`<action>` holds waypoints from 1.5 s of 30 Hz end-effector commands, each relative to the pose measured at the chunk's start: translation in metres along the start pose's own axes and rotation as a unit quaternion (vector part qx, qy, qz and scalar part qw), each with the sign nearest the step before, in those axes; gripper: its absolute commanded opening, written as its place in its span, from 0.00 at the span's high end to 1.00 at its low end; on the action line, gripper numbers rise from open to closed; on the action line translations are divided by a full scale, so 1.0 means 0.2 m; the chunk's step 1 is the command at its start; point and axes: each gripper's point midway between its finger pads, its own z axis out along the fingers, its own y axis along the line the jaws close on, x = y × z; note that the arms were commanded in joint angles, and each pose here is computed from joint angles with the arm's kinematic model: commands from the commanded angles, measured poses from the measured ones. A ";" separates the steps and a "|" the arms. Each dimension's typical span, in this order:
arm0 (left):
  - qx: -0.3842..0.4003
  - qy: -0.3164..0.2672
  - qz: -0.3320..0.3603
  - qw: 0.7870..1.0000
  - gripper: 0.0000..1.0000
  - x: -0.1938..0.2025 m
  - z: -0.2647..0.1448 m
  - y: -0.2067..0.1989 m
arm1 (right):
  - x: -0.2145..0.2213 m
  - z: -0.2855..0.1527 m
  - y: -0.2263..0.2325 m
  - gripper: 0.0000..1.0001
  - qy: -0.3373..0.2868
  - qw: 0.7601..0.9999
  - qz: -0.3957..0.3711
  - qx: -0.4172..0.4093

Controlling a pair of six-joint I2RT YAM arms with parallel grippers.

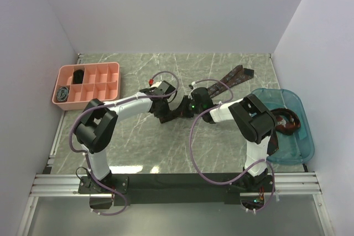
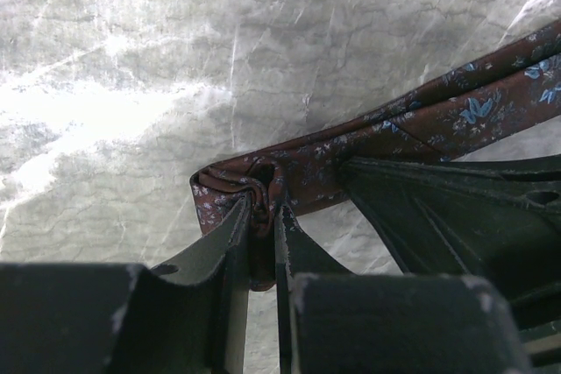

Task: Roll the ties
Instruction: Roll the tie

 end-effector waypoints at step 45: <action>0.112 -0.066 -0.110 0.985 0.34 -0.03 -0.02 -0.13 | 0.02 -0.19 0.22 0.55 -0.051 0.989 -0.071 -0.118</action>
